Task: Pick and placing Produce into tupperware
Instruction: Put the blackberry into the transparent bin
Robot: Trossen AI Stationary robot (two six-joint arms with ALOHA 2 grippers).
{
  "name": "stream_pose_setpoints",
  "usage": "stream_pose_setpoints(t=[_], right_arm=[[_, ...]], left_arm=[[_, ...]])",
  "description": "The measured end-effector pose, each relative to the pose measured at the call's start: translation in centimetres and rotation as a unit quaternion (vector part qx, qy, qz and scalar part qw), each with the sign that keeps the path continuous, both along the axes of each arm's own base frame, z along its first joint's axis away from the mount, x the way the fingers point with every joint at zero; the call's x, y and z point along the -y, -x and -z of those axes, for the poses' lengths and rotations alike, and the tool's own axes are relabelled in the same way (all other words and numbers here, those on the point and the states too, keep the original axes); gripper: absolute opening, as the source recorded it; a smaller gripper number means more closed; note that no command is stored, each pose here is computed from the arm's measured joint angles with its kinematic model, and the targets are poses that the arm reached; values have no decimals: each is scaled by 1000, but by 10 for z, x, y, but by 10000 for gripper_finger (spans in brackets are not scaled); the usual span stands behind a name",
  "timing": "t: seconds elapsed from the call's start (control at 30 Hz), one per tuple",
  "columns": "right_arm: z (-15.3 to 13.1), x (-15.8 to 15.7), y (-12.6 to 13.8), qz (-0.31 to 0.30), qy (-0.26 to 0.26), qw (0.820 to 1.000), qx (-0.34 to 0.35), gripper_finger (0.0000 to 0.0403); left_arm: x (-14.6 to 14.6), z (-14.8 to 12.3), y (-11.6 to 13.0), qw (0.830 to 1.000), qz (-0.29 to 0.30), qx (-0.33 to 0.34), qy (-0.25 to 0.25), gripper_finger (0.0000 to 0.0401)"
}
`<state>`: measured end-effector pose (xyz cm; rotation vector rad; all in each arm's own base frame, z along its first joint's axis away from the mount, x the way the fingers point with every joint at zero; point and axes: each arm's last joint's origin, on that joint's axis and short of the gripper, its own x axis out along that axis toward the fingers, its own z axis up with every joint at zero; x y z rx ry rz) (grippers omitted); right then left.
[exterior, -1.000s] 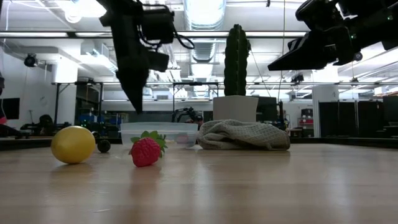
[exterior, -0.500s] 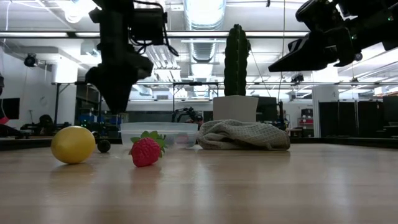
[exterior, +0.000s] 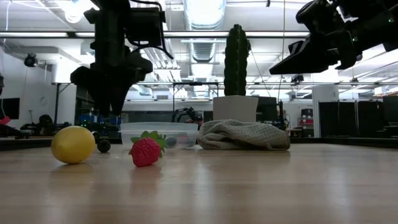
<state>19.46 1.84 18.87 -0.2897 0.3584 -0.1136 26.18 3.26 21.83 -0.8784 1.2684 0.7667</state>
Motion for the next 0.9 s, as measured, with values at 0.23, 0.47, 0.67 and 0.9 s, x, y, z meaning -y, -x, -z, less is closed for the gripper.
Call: stream_pose_setpoints(t=[0.23,0.47,0.67,0.9], right_arm=[[2,0,1,-4,12,1000,-10,57],[2,0,1,-5,15,1000,-13,57],[2,0,1,-5,15,1000,-14,57],[2,0,1,-5,14,1000,-15,57]], left_arm=[[12,7,-1,997,-50,0,-57,143],[24,8,-2,993,-93,12,-67,143],[30,19,-4,992,-105,-8,-62,143],[31,33,-8,991,-112,-35,-70,143]])
